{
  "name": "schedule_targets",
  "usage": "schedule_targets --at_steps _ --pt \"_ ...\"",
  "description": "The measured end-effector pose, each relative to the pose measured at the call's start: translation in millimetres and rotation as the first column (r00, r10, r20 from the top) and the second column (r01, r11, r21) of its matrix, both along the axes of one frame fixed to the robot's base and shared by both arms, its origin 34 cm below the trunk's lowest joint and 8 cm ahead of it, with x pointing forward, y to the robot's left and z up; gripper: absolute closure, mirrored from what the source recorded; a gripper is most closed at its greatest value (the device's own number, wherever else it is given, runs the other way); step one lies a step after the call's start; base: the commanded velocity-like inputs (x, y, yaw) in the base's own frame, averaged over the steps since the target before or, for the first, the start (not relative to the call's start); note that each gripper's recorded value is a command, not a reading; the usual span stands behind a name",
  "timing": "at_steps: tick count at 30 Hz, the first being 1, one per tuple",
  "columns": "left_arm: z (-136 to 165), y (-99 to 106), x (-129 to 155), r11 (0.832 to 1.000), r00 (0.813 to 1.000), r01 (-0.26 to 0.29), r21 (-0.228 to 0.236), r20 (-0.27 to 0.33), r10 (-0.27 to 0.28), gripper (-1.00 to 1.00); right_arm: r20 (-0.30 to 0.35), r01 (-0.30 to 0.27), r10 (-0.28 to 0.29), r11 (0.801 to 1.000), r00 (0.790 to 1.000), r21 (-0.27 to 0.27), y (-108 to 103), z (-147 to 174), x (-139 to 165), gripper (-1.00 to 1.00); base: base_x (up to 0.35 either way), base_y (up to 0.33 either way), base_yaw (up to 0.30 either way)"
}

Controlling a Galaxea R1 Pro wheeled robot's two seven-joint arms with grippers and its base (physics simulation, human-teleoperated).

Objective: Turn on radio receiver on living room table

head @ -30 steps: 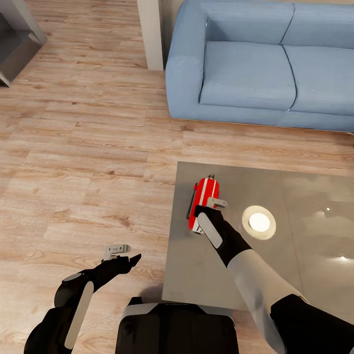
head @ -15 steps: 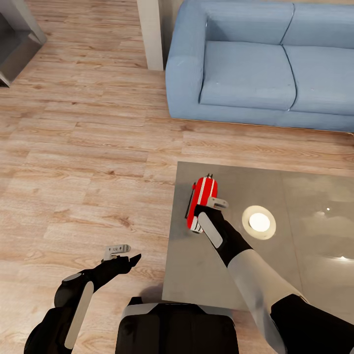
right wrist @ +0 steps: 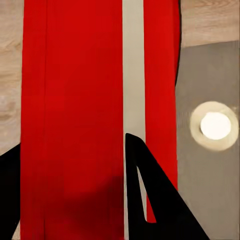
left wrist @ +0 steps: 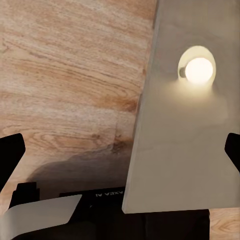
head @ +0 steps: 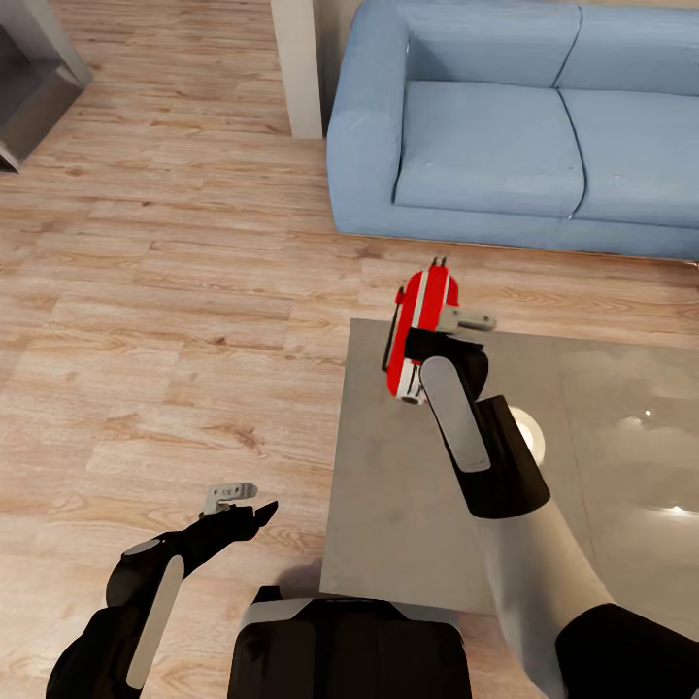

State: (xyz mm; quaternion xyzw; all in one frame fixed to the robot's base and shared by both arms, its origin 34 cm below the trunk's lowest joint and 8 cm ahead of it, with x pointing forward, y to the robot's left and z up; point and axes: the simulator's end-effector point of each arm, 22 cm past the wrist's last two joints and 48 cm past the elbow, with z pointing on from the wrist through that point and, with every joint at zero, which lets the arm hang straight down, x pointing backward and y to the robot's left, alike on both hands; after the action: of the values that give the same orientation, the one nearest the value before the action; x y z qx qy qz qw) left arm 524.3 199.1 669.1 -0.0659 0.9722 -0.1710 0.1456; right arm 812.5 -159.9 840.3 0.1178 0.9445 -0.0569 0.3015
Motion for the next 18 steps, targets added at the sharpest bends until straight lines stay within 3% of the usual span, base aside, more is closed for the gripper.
schedule_targets --at_steps 2,4,6,9,18 --pt "0.5 0.1 -0.1 1.0 1.0 0.0 0.0 0.001 0.0 -1.0 0.035 -0.001 0.001 1.0 0.999 -0.025 -6.8 15.9 4.4 1.0 0.0 0.0 0.0" --pt "0.2 0.2 0.0 1.0 1.0 0.0 0.0 0.0 0.0 -1.0 0.012 -0.021 0.021 1.0 1.0 -0.012 -2.3 12.3 1.2 1.0 0.0 0.0 0.0" --pt "0.1 0.3 0.0 1.0 1.0 -0.001 0.0 0.0 0.001 -1.0 -0.034 -0.066 0.065 0.997 0.997 -0.037 -2.1 8.0 -5.0 1.0 0.0 0.0 0.0" --pt "0.1 0.5 0.0 1.0 1.0 -0.001 0.001 0.0 0.001 -1.0 -0.048 -0.081 0.079 0.996 0.996 -0.048 -2.6 7.0 -7.1 1.0 0.0 0.0 0.0" --pt "0.2 0.3 0.1 1.0 1.0 -0.002 0.0 0.001 0.002 -1.0 -0.052 -0.089 0.086 0.995 0.995 -0.046 -0.8 6.5 -7.9 1.0 0.0 0.0 0.0"
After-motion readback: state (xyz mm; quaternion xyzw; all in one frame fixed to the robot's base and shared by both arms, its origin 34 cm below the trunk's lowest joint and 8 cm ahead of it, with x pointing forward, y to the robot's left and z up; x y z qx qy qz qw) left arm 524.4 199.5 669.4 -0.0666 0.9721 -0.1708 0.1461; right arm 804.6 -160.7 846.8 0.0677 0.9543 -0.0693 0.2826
